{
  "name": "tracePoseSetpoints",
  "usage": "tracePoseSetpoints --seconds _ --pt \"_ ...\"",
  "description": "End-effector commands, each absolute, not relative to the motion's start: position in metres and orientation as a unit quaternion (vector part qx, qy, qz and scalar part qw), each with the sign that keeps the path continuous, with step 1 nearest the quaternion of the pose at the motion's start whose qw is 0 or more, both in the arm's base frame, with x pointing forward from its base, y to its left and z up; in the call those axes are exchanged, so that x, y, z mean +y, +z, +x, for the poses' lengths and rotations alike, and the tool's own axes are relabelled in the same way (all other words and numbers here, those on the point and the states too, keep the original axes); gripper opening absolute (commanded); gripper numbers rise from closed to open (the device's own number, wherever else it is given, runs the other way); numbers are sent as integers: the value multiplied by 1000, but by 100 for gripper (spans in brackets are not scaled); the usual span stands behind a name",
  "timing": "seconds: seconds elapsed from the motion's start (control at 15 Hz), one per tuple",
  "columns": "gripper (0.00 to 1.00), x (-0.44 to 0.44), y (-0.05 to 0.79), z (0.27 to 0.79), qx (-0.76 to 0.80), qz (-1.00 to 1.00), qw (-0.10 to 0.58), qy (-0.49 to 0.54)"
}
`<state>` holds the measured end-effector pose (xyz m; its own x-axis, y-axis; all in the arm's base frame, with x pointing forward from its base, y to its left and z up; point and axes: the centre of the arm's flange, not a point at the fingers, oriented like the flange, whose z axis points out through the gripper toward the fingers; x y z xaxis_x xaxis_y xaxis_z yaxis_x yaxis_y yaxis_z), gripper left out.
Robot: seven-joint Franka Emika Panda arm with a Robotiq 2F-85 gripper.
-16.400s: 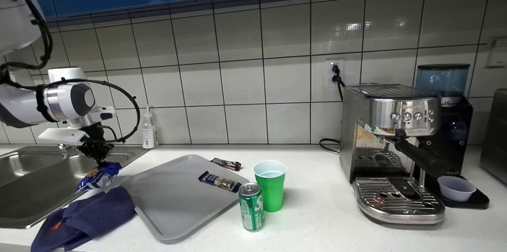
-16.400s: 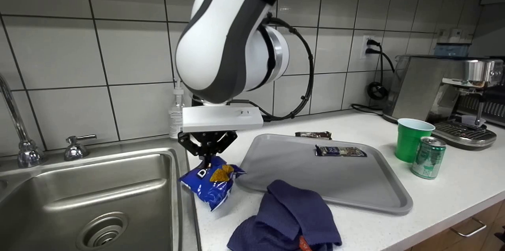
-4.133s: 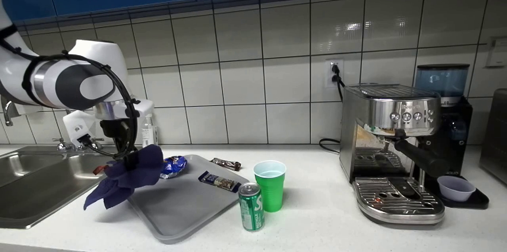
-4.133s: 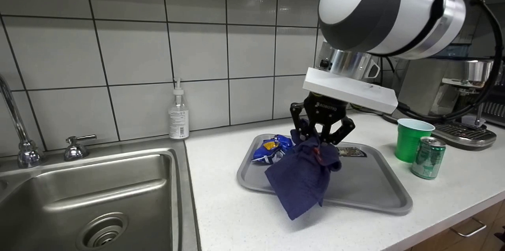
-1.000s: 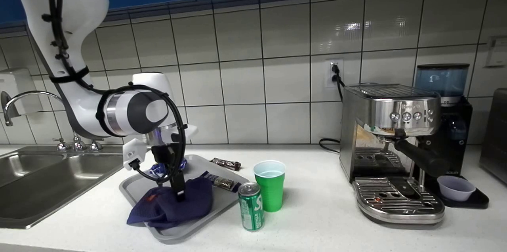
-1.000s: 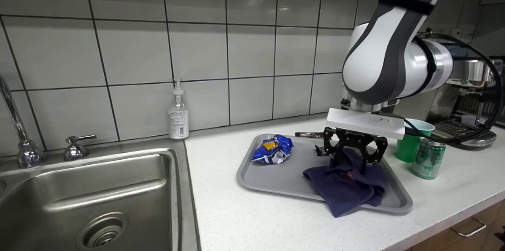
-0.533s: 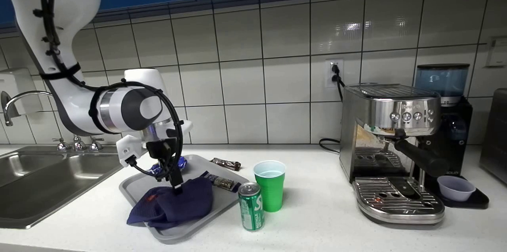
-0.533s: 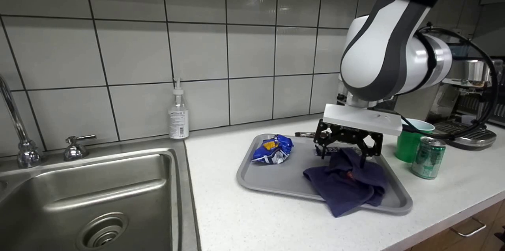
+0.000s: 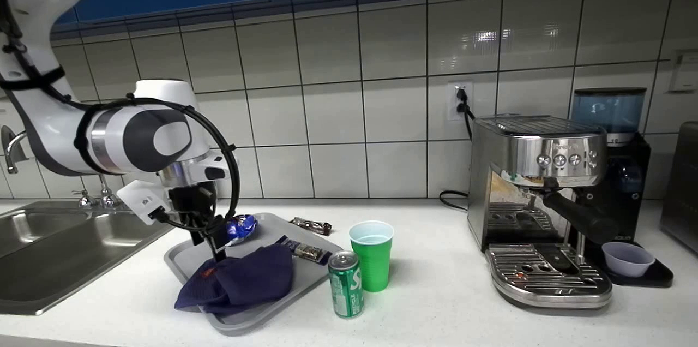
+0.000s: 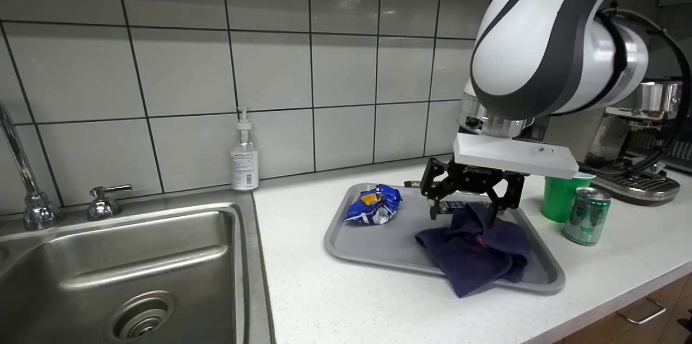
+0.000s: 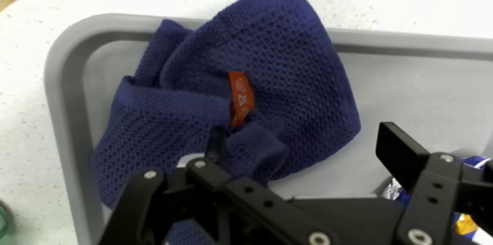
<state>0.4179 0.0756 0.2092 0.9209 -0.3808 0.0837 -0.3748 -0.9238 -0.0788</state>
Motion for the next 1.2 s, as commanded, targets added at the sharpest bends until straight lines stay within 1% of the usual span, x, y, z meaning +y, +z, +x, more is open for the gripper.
tracePoseSetpoints --seconds 0.0,0.33,0.6,0.67,0.73,1.13 --pt "100 83 228 391 133 -989 45 -45" --pt "100 97 235 376 76 -995 50 -47" --pt "100 100 237 372 59 -996 45 -50" --pt "100 100 237 372 59 -996 45 -50" --pt "100 105 227 384 71 -995 44 -53" --pt "100 105 227 384 69 -995 45 -53"
